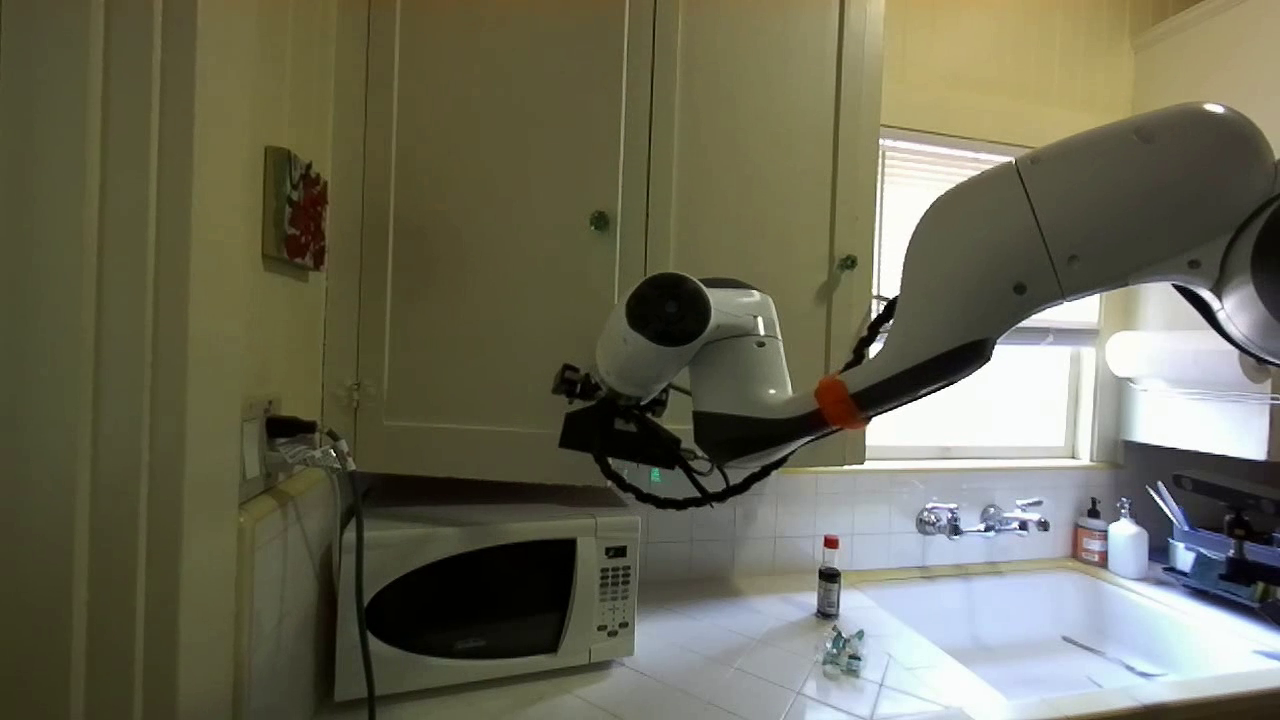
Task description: Put the blue cup in the open upper cabinet then close the cabinet.
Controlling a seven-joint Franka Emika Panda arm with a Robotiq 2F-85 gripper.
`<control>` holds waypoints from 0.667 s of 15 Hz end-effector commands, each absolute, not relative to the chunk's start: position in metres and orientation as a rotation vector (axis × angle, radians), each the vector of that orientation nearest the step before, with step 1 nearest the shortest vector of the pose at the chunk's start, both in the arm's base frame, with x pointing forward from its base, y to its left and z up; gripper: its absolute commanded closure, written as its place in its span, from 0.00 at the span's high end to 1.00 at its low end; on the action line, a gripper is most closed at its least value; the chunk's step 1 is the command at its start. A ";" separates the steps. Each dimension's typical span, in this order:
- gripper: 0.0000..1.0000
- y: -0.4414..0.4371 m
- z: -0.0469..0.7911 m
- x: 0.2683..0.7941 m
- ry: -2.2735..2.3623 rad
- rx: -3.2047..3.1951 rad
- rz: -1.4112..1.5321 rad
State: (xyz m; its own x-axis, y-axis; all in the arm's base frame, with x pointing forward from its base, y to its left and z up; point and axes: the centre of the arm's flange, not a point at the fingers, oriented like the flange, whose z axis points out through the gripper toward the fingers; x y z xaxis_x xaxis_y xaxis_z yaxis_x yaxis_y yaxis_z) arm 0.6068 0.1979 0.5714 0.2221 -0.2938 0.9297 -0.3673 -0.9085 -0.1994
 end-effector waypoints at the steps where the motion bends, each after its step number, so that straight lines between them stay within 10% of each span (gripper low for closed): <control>1: 1.00 0.193 0.575 0.609 -0.634 2.440 1.809; 10: 1.00 0.182 0.577 0.631 -0.665 2.418 1.850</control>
State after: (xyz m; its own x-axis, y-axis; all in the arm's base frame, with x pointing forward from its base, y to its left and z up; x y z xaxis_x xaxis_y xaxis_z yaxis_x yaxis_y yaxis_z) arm 0.6126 0.1882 0.5722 0.2393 -0.2977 0.9242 -0.3191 -0.9231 -0.2147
